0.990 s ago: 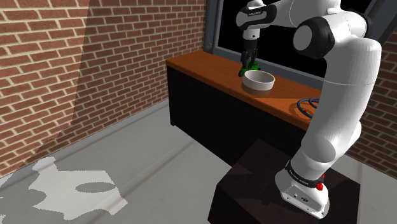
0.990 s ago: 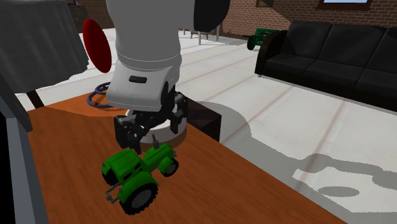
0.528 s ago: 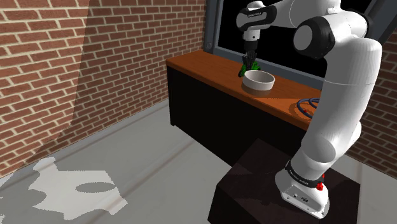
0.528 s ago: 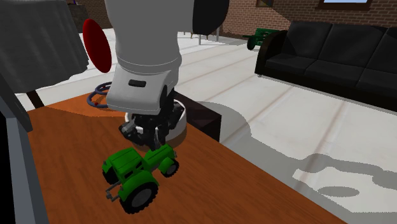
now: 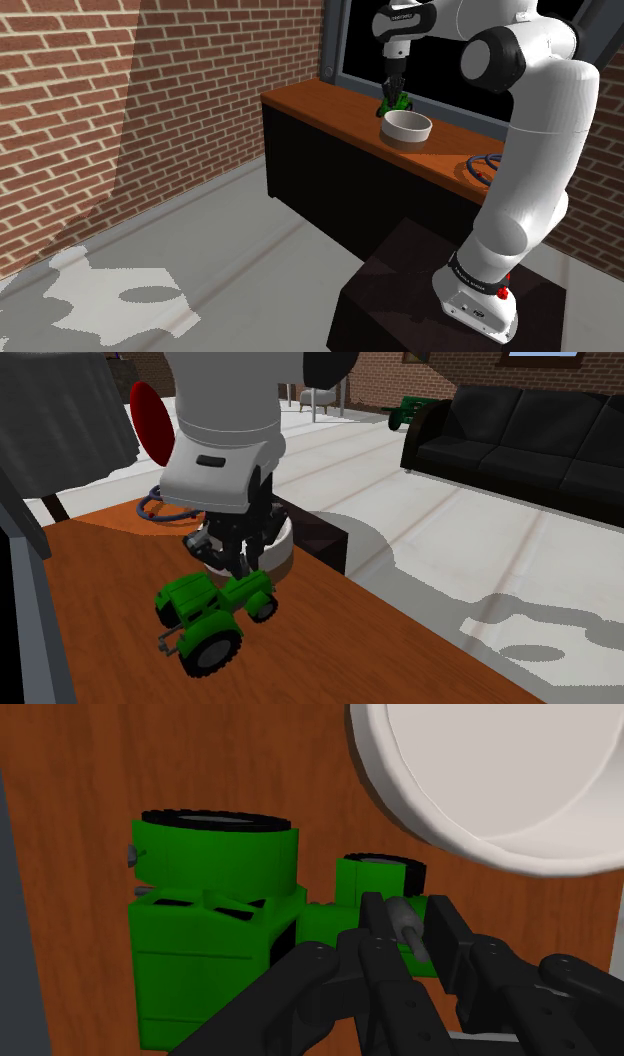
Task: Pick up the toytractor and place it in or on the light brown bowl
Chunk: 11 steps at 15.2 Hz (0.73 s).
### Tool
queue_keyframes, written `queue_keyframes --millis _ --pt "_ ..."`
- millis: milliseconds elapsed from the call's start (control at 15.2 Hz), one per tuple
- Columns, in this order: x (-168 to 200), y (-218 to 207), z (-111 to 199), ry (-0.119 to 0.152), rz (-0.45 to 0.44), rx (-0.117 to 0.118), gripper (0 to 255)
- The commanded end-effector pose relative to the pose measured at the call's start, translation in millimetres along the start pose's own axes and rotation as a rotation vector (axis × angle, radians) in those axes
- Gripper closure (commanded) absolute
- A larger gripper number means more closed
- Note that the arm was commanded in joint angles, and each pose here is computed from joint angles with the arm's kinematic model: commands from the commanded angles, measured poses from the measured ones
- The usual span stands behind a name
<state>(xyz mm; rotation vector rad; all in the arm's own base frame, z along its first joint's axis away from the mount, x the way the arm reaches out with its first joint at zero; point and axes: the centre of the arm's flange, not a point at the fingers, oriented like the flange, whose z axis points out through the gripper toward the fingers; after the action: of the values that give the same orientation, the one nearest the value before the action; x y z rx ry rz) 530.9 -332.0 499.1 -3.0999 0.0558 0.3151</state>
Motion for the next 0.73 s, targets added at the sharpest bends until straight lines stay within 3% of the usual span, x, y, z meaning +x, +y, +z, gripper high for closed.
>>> queue_keyframes --millis 0,660 --pt "-2 1 -12 0.001 0.0 0.0 255" --pt "-13 0 -64 0.001 0.0 0.0 255"
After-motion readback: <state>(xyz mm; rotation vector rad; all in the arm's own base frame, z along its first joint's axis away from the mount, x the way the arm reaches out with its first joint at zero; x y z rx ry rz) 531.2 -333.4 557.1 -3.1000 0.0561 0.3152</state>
